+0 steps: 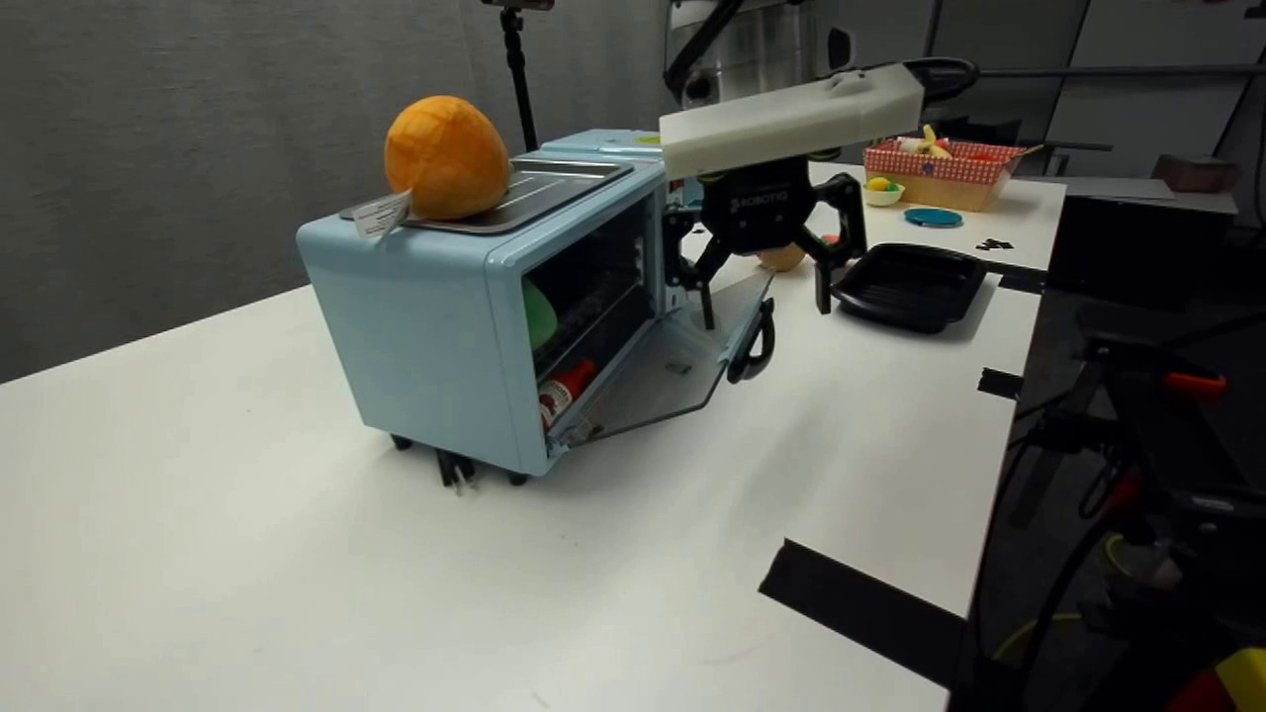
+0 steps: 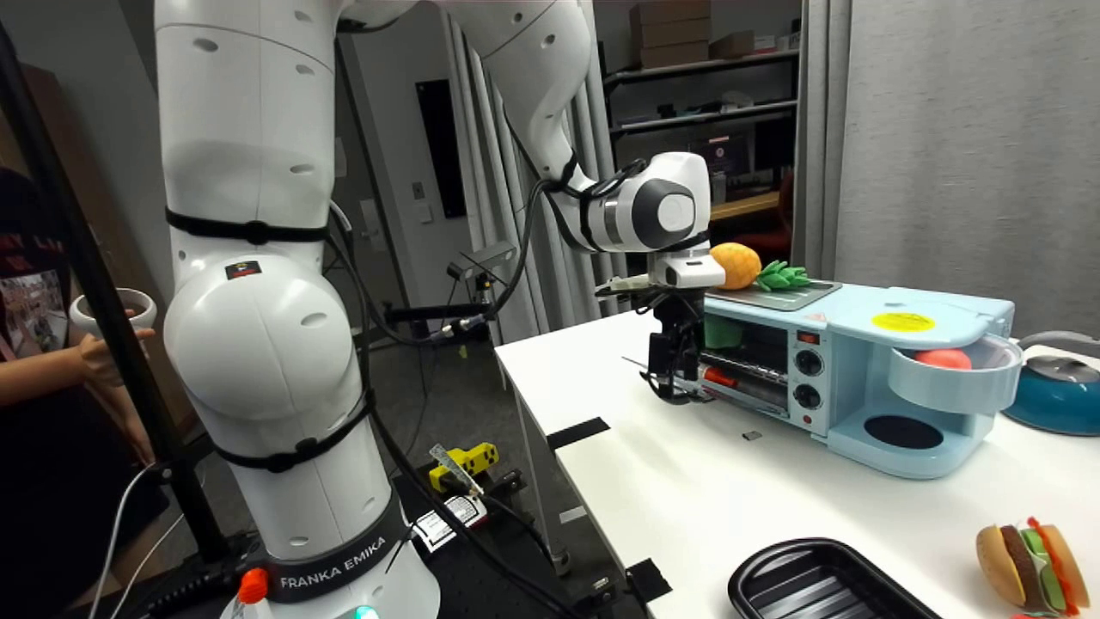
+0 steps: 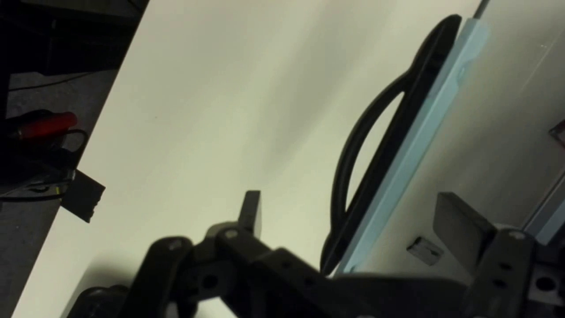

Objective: Open the oven door

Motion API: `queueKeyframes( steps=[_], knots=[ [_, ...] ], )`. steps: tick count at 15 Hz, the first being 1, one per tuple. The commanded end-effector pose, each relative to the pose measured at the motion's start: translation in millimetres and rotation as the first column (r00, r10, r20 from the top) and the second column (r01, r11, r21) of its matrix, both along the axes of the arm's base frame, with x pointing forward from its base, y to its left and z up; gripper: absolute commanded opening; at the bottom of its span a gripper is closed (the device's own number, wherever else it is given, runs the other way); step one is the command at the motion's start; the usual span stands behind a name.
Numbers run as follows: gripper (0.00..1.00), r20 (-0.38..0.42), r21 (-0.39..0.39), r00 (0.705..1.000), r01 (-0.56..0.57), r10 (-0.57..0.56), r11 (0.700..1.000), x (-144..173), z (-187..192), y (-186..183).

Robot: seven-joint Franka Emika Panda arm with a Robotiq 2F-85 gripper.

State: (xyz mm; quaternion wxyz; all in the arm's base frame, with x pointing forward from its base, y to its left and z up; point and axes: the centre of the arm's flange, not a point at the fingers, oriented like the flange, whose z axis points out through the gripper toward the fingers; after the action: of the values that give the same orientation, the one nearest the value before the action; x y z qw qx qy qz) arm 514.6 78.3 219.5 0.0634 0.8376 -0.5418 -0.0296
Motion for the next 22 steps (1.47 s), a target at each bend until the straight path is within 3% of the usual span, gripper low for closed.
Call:
queueKeyframes(
  steps=[1, 22],
  knots=[
    [1.00, -0.031, -0.005, 0.999, 0.004, -0.004, 1.000, 2.4, -9.9, 6.5],
    [1.00, -0.058, 0.015, 0.998, 0.039, -0.038, 0.999, -10.4, -63.8, -1.3]
  ],
)
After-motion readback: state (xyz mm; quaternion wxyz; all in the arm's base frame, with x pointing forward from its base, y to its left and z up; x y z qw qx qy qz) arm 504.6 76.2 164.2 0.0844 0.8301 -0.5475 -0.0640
